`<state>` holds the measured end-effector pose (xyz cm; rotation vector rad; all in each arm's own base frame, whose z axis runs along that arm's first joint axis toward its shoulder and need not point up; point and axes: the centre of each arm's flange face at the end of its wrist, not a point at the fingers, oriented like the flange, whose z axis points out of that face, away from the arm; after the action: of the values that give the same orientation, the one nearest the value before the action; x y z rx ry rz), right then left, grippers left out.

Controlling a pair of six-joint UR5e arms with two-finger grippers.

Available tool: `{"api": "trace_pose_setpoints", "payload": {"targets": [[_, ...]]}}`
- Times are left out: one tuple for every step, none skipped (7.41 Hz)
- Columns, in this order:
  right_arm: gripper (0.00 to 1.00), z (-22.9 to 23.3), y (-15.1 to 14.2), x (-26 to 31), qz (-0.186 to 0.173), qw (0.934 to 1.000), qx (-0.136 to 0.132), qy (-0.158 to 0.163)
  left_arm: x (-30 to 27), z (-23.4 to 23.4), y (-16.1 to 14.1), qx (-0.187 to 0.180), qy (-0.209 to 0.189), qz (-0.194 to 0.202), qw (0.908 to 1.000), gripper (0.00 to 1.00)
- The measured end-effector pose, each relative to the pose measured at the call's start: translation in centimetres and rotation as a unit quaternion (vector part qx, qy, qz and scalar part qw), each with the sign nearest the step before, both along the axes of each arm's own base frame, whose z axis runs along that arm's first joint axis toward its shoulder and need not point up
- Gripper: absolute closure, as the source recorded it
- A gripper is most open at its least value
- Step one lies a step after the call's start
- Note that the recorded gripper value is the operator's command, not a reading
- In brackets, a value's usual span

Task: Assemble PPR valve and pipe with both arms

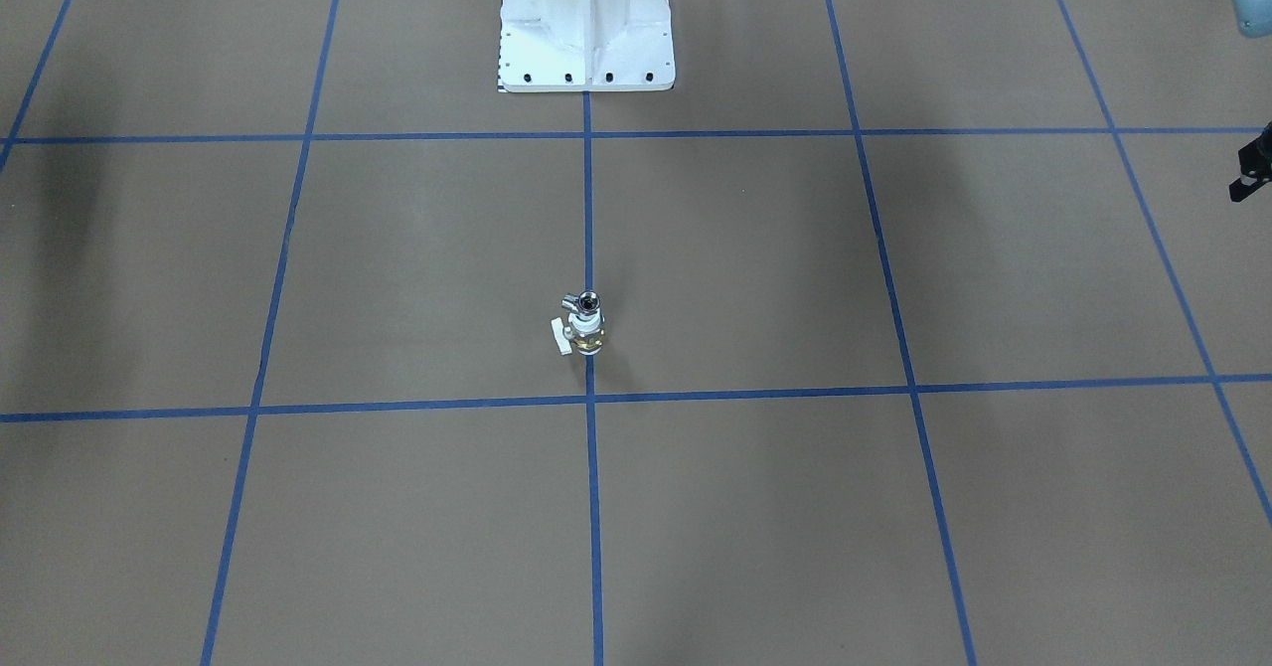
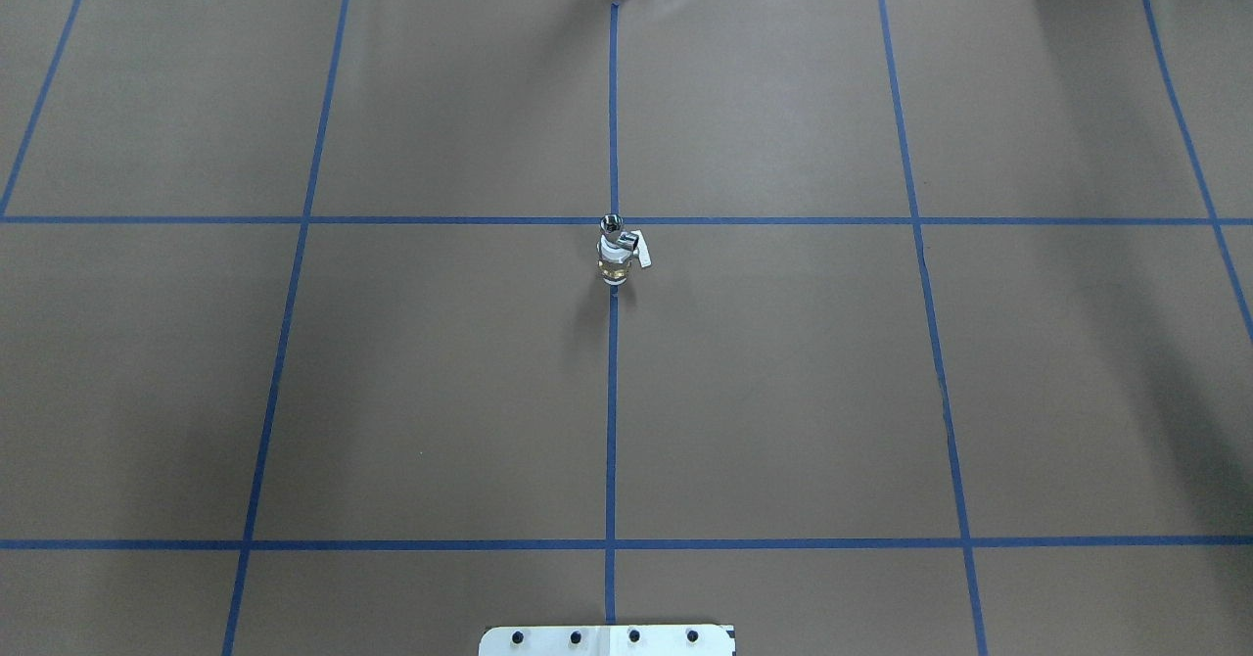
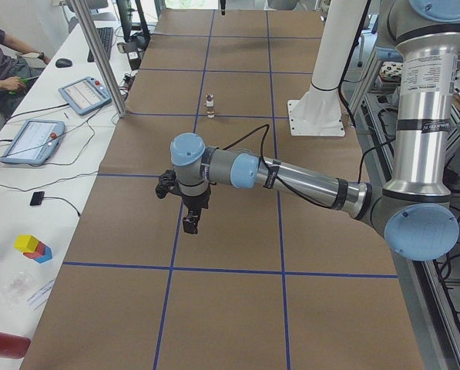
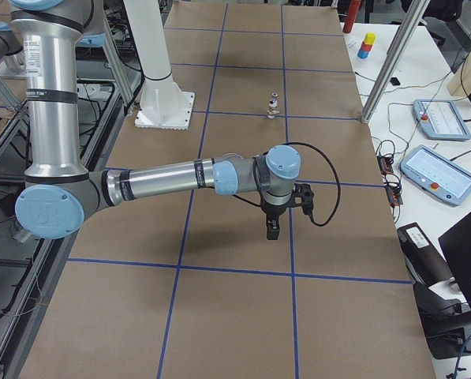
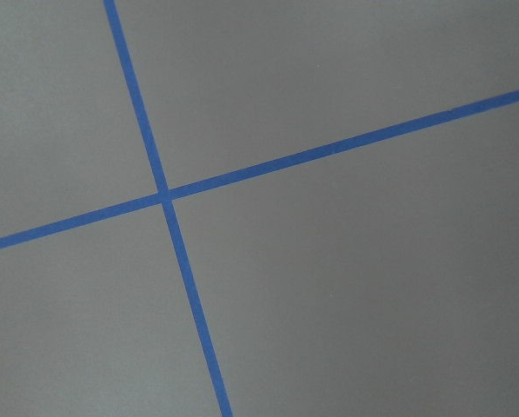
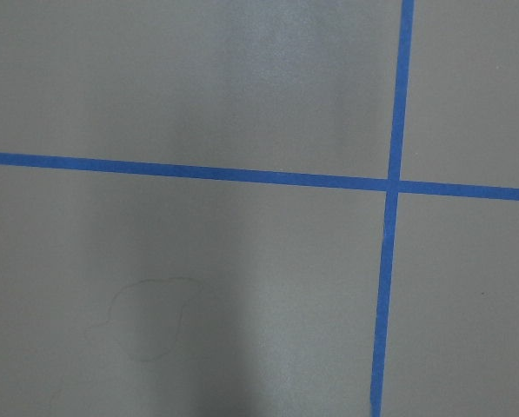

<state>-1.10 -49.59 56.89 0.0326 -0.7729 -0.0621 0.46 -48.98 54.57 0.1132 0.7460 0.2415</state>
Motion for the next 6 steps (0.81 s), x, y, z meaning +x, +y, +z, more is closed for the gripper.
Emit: {"api": "trace_pose_setpoints", "payload": {"targets": [[0.0,-0.2,0.0,0.0,0.001,1.0,0.001,0.0,0.0,0.2,0.0,0.0,0.0,0.0,1.0,0.01],[0.0,-0.3,-0.1,0.0,0.002,1.0,0.002,0.0,0.1,0.2,0.0,0.0,0.0,0.001,1.0,0.0],[0.0,-0.8,-0.2,0.0,0.003,1.0,0.006,-0.001,0.1,0.2,0.0,0.001,0.001,0.001,1.0,0.01],[0.0,-1.7,-0.3,0.0,0.004,0.9999,0.014,-0.003,0.2,0.3,0.0,0.001,0.0,0.002,1.0,0.0],[0.0,-2.1,-0.4,0.0,0.004,0.9998,0.018,-0.003,0.2,0.5,0.0,-0.001,0.0,0.002,1.0,0.01],[0.0,-2.2,-0.5,0.0,0.003,0.9998,0.019,-0.003,0.0,0.7,-0.1,-0.004,0.0,0.001,1.0,0.0]]}}
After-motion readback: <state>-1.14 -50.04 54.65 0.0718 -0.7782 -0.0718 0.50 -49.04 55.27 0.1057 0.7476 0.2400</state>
